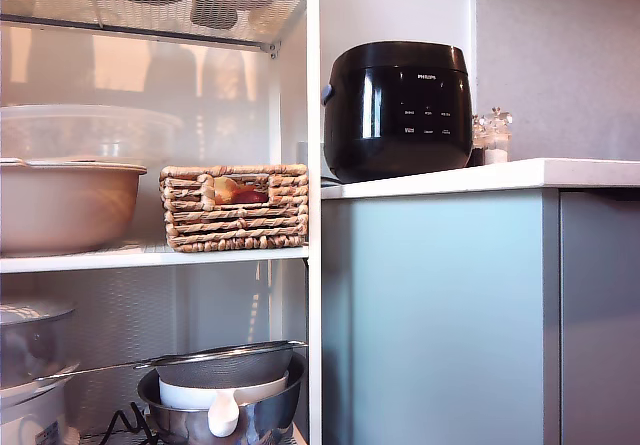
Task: Pick up the plastic microwave lid from the shelf, then place it on the counter next to you
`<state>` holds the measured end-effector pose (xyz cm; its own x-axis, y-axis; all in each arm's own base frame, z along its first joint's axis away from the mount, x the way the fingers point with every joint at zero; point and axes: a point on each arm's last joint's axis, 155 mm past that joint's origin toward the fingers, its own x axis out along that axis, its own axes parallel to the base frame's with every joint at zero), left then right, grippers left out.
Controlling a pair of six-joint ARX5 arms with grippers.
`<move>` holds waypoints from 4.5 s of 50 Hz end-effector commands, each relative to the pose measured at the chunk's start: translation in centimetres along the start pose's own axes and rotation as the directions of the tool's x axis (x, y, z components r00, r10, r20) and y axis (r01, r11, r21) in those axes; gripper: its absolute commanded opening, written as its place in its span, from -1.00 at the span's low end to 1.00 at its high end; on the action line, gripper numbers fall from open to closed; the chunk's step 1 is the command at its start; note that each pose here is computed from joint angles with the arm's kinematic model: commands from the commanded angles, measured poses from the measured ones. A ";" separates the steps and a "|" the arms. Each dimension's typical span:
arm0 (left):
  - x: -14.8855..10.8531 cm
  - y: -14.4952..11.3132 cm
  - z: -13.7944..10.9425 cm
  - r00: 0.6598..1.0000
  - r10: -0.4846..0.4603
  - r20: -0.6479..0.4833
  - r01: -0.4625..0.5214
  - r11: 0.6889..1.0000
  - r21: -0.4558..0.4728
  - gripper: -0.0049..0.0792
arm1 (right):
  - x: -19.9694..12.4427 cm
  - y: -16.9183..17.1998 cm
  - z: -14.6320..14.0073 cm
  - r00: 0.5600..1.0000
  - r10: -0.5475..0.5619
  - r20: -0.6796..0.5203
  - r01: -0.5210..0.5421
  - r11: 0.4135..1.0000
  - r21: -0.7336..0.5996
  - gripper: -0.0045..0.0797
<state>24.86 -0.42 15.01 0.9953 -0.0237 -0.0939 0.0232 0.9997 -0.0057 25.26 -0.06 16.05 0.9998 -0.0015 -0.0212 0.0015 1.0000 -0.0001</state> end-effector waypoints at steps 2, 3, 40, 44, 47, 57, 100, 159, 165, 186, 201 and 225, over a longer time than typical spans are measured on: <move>-0.1 -0.1 0.7 1.000 -0.007 0.021 0.006 1.000 0.004 -0.91 | 0.0 0.0 0.2 1.000 0.000 0.008 0.000 1.000 0.002 -0.92; -0.1 -0.1 0.7 1.000 -0.007 0.021 0.006 1.000 0.004 -0.91 | 0.0 0.0 0.2 1.000 0.000 0.008 0.000 1.000 0.002 -0.92; -0.9 -1.5 5.3 0.983 -0.082 0.166 0.084 0.996 -0.005 -0.92 | -0.2 0.9 2.3 0.995 0.050 0.090 -0.058 0.995 0.079 -0.92; -1.4 -1.7 6.6 0.977 -0.088 0.193 0.090 0.996 0.000 -0.92 | -0.2 1.5 2.2 0.993 0.083 0.088 -0.091 0.991 0.096 -0.92; -1.7 -1.9 7.3 0.974 -0.103 0.200 0.104 0.995 0.004 -0.92 | -0.3 2.2 2.3 0.989 0.119 0.088 -0.128 0.987 0.102 -0.92; -3.0 -3.4 9.5 0.963 -0.183 0.199 0.164 0.980 0.111 -0.92 | -0.8 4.0 3.1 0.973 0.211 0.090 -0.220 0.969 0.116 -0.92; 3.9 -4.3 12.3 0.912 -0.238 -0.334 0.399 0.704 0.588 -0.56 | -3.6 9.2 7.4 0.882 0.446 0.152 -0.462 0.881 0.099 -0.92; 17.2 -0.7 12.7 0.779 -0.067 -0.623 0.571 0.486 0.661 0.09 | -4.8 11.8 4.7 0.820 0.570 0.043 -0.571 0.811 0.128 -0.92; 17.9 0.3 11.2 0.749 -0.014 -0.663 0.592 0.465 0.659 0.09 | -4.8 11.8 4.7 0.820 0.570 0.043 -0.571 0.811 0.127 -0.92; 20.9 0.7 9.7 0.760 0.006 -0.650 0.590 0.412 0.694 0.09 | -4.8 11.8 4.7 0.820 0.570 0.043 -0.571 0.811 0.128 -0.92; 22.3 0.8 8.2 0.753 0.006 -0.658 0.602 0.397 0.693 0.09 | -4.8 11.7 4.7 0.821 0.570 0.043 -0.570 0.812 0.128 -0.92; 24.0 1.7 8.2 0.780 0.021 -0.626 0.574 0.374 0.728 -0.48 | -4.8 11.7 4.7 0.821 0.569 0.043 -0.570 0.812 0.128 -0.92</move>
<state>49.21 0.17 21.12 0.7153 -0.0091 -0.6988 0.6541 0.3607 0.6648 20.66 11.58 20.95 0.8259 0.5634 0.0211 -0.5603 0.8162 0.1412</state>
